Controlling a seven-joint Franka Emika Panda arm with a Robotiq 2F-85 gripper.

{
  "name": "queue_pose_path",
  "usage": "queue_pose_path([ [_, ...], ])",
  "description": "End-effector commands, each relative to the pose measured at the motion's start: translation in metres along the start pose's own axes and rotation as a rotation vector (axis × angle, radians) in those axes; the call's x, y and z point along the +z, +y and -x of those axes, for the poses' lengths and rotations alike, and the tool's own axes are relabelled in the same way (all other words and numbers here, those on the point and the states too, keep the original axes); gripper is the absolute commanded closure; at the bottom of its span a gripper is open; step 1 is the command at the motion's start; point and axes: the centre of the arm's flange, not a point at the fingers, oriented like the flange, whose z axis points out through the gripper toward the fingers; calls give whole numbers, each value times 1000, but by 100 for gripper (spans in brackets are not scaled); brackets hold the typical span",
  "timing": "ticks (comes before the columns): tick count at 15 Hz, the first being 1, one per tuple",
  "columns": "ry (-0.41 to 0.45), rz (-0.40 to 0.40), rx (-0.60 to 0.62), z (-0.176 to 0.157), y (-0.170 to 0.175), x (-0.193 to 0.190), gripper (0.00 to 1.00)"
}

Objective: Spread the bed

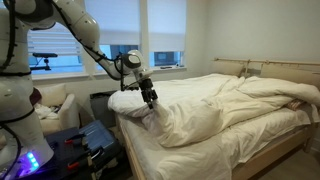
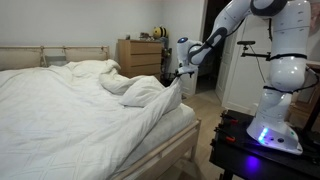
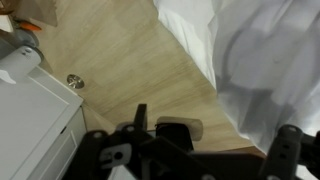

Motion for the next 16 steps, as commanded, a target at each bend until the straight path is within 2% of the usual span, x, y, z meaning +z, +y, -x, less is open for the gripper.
queue_pose_path([
  [1,-55,-6,-54,-21,-2,-4,0],
  [2,-74,-9,-75,-18,-2,-6,0],
  [4,-69,-80,-138,-11,2,-21,0],
  [7,-2,-228,-172,-9,7,-42,0],
  [9,-38,-311,-148,-13,8,-54,0],
  [11,-135,-277,-100,-21,9,-60,0],
  [16,-284,-166,-149,-28,17,-65,0],
])
